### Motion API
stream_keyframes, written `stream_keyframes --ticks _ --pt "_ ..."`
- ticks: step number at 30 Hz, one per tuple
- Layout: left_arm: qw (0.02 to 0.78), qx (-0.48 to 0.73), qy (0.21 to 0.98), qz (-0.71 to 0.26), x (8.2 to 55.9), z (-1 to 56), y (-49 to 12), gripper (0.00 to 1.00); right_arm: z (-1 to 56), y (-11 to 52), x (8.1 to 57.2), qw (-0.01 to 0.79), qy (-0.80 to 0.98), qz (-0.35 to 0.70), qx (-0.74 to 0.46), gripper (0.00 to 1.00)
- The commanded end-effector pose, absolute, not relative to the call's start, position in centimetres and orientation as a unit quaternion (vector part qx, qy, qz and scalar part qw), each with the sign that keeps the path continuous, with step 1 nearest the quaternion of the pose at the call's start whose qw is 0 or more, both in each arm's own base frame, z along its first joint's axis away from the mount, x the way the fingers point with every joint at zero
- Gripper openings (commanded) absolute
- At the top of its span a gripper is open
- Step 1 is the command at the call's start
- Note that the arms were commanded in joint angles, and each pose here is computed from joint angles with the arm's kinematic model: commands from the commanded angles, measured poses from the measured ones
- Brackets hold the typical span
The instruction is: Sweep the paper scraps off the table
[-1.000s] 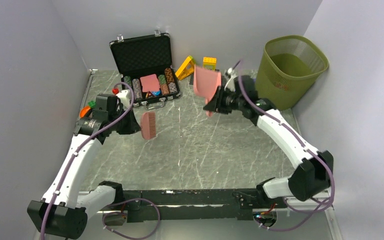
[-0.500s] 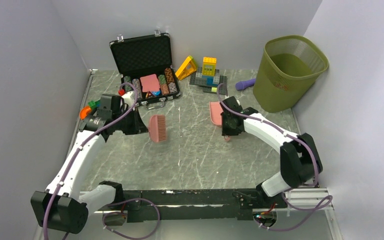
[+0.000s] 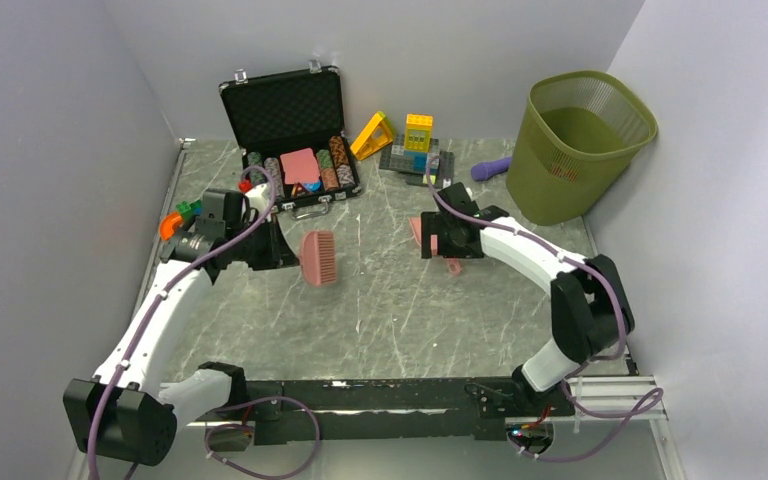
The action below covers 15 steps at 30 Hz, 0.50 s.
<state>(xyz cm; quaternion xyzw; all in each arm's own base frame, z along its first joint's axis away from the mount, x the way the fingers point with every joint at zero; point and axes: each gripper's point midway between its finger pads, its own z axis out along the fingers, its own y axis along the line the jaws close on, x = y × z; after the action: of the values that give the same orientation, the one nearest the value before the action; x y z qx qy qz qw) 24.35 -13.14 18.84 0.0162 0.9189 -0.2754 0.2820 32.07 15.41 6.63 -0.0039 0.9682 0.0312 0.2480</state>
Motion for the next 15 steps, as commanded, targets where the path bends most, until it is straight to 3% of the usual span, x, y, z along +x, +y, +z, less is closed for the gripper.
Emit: stream_keyframes --ticks 1,7,15 --pt "0.296 0.02 0.901 -0.317 25.1 19.7 -14.5 0.0 9.9 15.2 32.3 0.302 0.952 0.05 0.004 0.94" --pt "0.274 0.0 0.848 -0.453 26.3 21.1 -18.7 0.0 11.4 13.8 30.0 0.338 0.939 0.064 0.013 0.92" --pt "0.27 -0.039 0.818 -0.506 30.8 21.6 -21.4 0.0 15.4 12.2 28.9 0.393 0.917 0.068 0.032 0.92"
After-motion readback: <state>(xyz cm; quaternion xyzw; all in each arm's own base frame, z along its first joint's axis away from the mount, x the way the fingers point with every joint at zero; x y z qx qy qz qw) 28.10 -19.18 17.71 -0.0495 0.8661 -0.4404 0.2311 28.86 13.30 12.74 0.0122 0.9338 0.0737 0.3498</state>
